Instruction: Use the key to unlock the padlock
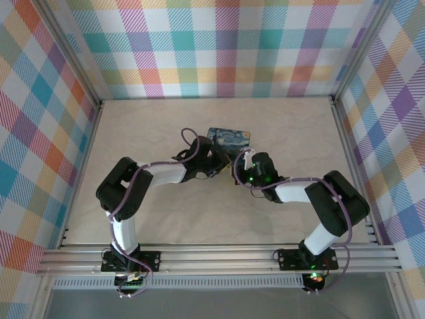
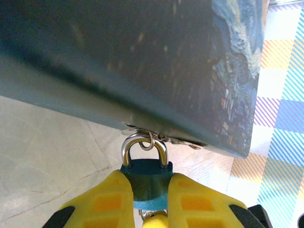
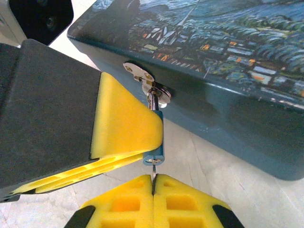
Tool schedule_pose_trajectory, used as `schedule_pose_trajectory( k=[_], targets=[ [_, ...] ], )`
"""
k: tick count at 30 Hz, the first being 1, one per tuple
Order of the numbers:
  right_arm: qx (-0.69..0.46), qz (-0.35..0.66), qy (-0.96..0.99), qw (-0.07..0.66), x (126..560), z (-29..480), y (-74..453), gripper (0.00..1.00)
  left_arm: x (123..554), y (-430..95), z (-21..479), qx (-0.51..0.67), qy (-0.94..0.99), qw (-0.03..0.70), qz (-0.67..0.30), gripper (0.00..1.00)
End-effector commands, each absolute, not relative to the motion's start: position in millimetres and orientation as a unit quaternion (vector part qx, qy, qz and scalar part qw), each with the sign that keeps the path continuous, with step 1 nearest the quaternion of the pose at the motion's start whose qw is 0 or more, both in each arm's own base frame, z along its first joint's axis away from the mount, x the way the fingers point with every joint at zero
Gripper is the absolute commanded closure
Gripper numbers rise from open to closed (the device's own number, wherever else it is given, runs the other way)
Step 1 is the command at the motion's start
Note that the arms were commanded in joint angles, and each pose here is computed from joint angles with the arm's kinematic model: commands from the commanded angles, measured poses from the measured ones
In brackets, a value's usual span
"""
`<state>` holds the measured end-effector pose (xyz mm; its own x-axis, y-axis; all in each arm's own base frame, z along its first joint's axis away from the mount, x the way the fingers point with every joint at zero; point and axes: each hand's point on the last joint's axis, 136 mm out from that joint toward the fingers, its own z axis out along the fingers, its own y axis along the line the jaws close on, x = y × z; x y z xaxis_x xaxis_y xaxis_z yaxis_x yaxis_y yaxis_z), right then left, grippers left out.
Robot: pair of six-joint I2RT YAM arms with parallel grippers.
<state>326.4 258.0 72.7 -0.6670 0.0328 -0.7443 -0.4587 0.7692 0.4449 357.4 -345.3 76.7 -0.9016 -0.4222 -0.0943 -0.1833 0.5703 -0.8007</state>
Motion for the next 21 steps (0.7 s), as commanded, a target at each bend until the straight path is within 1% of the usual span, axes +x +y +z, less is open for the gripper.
schedule_pose_trajectory(
  k=[1,3,8,13,17,20,21],
  targets=[
    [-0.152,0.397,0.775,0.467,334.3,136.9,290.4,1.00,313.4,-378.6,60.3,-0.128,0.882,0.059,-0.450,0.86],
    [-0.149,0.398,0.779,0.461,332.4,130.8,290.7,1.00,312.7,-378.2,56.8,-0.131,0.882,0.057,-0.449,0.84],
    [-0.134,0.397,0.790,0.447,329.4,116.2,287.7,1.00,311.8,-373.0,54.0,-0.132,0.886,0.061,-0.441,0.74],
    [-0.114,0.392,0.802,0.437,326.4,105.8,280.9,1.00,314.9,-361.1,59.3,-0.139,0.886,0.076,-0.435,0.60],
    [-0.101,0.393,0.808,0.427,323.2,100.6,277.4,1.00,318.2,-350.4,68.1,-0.147,0.881,0.094,-0.439,0.52],
    [-0.095,0.391,0.813,0.420,320.9,97.1,275.8,1.00,321.1,-341.4,80.3,-0.153,0.875,0.116,-0.444,0.42],
    [-0.094,0.390,0.814,0.420,321.0,97.3,275.5,1.00,321.6,-338.4,83.6,-0.154,0.874,0.121,-0.445,0.40]
  ],
)
